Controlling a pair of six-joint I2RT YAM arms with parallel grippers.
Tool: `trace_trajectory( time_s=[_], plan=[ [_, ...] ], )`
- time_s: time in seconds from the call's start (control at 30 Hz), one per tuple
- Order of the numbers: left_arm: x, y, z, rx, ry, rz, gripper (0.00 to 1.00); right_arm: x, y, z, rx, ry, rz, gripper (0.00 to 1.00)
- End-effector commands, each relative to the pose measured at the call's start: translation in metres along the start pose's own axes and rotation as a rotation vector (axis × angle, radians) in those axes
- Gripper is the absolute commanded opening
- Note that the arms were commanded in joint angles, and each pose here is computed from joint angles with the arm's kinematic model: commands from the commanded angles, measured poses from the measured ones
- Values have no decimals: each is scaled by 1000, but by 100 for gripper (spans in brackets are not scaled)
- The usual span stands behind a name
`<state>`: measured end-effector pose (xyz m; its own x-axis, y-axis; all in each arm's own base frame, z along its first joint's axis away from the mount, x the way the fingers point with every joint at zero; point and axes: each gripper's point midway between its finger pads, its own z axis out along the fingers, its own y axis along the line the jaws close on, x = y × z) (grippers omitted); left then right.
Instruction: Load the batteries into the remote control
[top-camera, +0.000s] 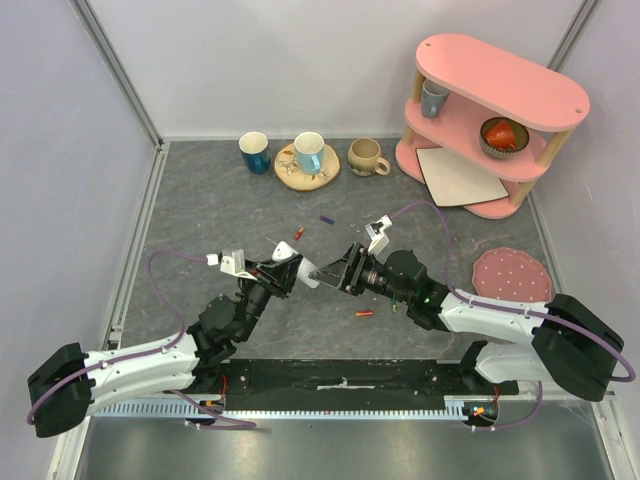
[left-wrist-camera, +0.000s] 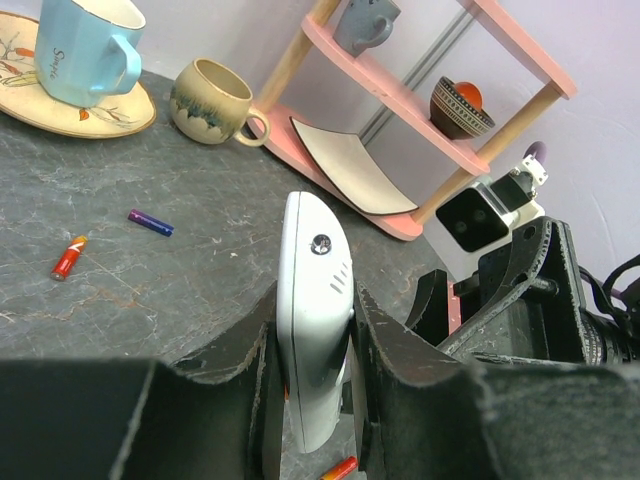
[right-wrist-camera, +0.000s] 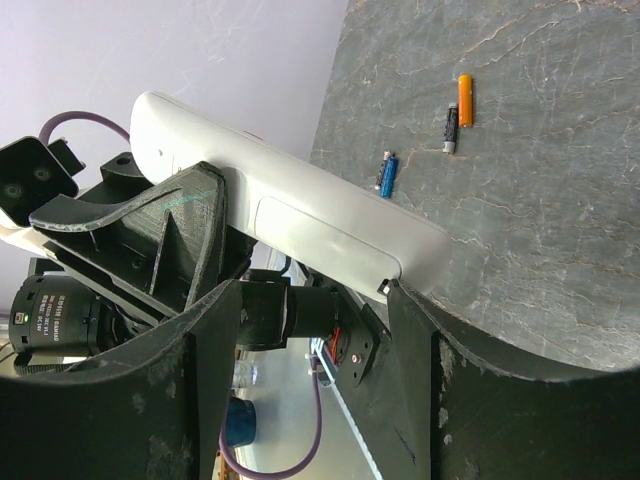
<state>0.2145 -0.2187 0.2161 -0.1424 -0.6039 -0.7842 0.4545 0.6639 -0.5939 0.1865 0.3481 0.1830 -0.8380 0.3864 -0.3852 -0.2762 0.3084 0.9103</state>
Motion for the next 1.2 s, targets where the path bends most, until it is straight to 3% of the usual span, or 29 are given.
trace_trajectory(
  time_s=[0.0, 1.17],
  plan=[
    [-19, -25, 3, 76, -47, -101, 2, -14, 30, 4, -94, -40, -19, 68],
    [7, -30, -1, 116, 64, -106, 2, -24, 52, 10, -143, -56, -39, 68]
  ],
)
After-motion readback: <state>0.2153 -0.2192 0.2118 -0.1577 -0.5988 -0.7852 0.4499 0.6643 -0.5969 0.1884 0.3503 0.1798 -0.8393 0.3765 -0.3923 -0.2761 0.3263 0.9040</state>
